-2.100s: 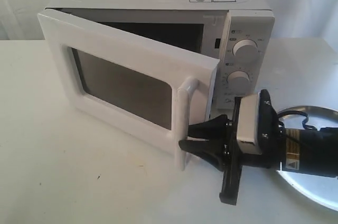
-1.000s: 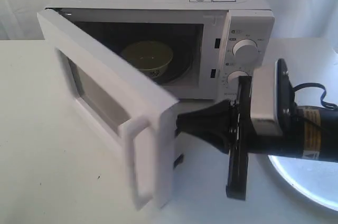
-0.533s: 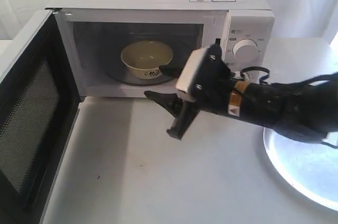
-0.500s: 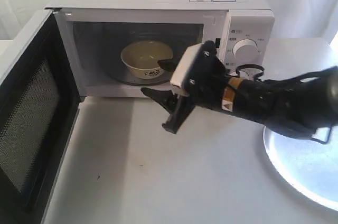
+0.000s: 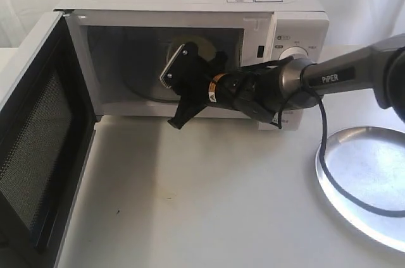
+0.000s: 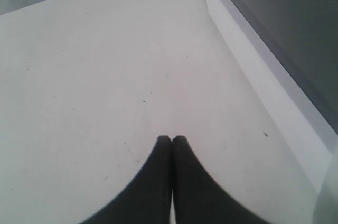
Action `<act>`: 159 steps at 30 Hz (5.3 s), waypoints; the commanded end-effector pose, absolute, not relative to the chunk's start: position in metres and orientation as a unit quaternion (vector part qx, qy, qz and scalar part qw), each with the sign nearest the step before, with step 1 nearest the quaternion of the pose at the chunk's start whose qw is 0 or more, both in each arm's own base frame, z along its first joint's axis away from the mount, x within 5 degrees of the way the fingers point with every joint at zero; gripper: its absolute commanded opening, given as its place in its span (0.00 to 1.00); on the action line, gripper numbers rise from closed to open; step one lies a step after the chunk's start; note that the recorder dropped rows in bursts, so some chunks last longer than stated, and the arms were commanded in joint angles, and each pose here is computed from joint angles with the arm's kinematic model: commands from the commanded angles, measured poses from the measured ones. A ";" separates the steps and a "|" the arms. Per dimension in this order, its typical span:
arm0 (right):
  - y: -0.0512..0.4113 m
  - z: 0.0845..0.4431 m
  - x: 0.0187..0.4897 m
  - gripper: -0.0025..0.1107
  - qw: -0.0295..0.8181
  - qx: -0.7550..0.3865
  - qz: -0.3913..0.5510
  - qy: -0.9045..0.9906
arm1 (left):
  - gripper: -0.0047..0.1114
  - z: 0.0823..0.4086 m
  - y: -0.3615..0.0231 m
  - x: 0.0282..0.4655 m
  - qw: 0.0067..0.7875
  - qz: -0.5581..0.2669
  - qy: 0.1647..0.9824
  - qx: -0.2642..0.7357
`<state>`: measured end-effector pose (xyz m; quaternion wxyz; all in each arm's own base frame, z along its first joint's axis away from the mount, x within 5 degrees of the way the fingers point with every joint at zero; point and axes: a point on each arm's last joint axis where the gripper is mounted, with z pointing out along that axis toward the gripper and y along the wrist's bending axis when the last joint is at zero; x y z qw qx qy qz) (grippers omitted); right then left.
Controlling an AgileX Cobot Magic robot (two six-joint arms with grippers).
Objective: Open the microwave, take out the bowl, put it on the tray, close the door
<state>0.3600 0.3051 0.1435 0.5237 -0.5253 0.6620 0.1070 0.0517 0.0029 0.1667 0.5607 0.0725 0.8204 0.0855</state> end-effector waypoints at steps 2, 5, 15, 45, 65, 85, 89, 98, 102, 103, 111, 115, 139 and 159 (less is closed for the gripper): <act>0.308 0.177 0.336 0.02 0.487 -0.517 0.084 0.699 | 0.04 0.166 0.003 0.052 0.562 0.082 0.820 0.071; 0.308 0.199 0.304 0.02 0.467 -0.529 0.073 0.705 | 0.04 0.166 0.003 0.052 0.562 0.082 0.820 0.071; 0.233 0.213 0.223 0.02 0.228 -0.533 -0.141 0.803 | 0.04 0.166 0.003 0.052 0.562 0.082 0.820 0.071; 0.240 0.208 0.197 0.08 0.373 -0.447 0.062 0.811 | 0.04 0.166 0.003 0.052 0.562 0.082 0.820 0.071; 0.416 0.288 0.237 0.02 0.502 -0.550 -0.185 0.641 | 0.04 0.166 0.003 0.052 0.562 0.082 0.820 0.071; 0.331 0.318 0.264 0.02 0.514 -0.362 -0.363 0.688 | 0.04 0.166 0.003 0.052 0.562 0.082 0.820 0.071; 0.304 0.344 0.249 0.02 0.540 -0.341 -0.325 0.698 | 0.04 0.166 0.003 0.052 0.562 0.082 0.820 0.071; 0.243 0.379 0.192 0.02 0.580 -0.354 -0.213 0.702 | 0.04 0.166 0.003 0.052 0.562 0.082 0.820 0.071; 0.208 0.383 0.164 0.02 0.593 -0.336 -0.165 0.713 | 0.04 0.166 0.003 0.052 0.562 0.082 0.820 0.071; 0.199 0.382 0.158 0.02 0.593 -0.335 -0.151 0.717 | 0.04 0.166 0.003 0.052 0.562 0.082 0.820 0.071; 0.135 0.394 0.118 0.02 0.558 -0.271 -0.017 0.784 | 0.04 0.166 0.003 0.052 0.562 0.082 0.820 0.071; 0.112 0.407 0.110 0.02 0.579 -0.247 0.014 0.777 | 0.04 0.166 0.003 0.052 0.562 0.082 0.820 0.071; 0.046 0.403 0.079 0.02 0.673 -0.179 0.190 0.693 | 0.04 0.166 0.003 0.052 0.562 0.082 0.820 0.071; 0.046 0.219 0.068 0.02 0.662 -0.101 0.298 0.681 | 0.04 0.166 0.003 0.052 0.562 0.082 0.820 0.071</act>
